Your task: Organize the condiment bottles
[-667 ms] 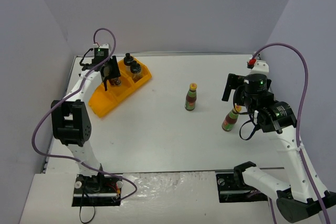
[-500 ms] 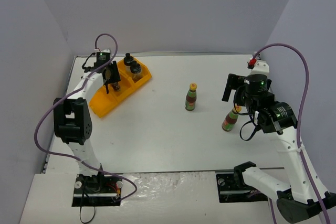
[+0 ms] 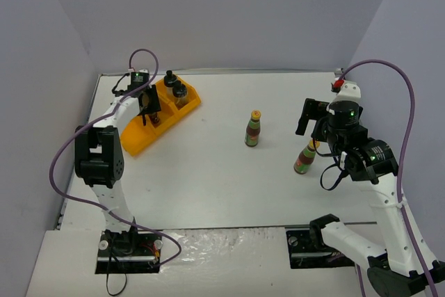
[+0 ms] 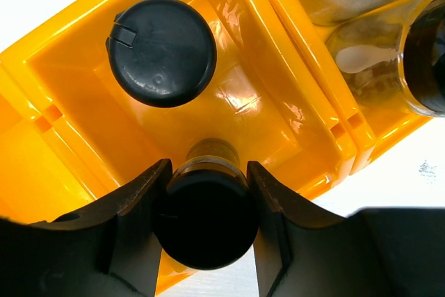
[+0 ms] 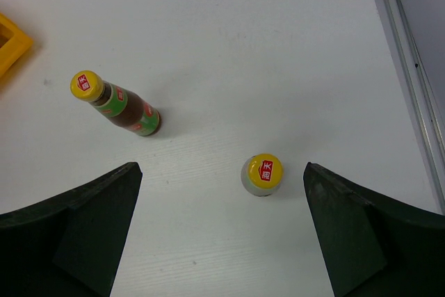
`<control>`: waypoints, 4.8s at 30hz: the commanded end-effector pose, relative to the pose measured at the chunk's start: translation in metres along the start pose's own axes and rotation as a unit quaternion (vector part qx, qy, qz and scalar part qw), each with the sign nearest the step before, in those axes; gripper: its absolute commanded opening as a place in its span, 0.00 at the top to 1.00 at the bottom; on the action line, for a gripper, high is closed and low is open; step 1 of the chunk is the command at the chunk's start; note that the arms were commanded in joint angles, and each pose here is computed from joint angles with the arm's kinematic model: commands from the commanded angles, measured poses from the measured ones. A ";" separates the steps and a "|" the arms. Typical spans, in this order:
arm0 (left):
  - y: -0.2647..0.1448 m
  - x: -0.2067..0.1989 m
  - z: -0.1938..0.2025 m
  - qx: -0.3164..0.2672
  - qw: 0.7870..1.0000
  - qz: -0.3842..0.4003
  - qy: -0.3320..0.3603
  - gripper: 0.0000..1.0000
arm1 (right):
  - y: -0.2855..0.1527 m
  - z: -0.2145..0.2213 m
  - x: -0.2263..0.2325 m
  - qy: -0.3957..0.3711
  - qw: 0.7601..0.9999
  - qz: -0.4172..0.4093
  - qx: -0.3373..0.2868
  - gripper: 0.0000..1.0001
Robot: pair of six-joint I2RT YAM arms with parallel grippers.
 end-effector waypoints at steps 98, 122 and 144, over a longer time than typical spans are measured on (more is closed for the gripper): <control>-0.152 -0.311 0.114 -0.028 0.936 0.268 0.228 0.13 | -0.037 -0.020 -0.015 0.035 0.998 0.031 -0.048 0.00; -0.121 -0.299 0.139 -0.025 0.938 0.269 0.218 0.17 | -0.031 -0.011 -0.016 0.018 0.998 0.039 -0.036 0.00; -0.135 -0.296 0.136 -0.077 0.918 0.324 0.214 0.17 | -0.030 -0.009 -0.016 0.016 0.999 0.038 -0.033 0.00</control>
Point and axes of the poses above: each gripper's point midway between its finger pads, its own y axis out along the fingers, its own x axis along the line the jaws close on, z = x × y, the point moved 10 cm from there along -y, back along the fingers, and after that the axes turned 8 degrees about -y, right-handed, at the moved point
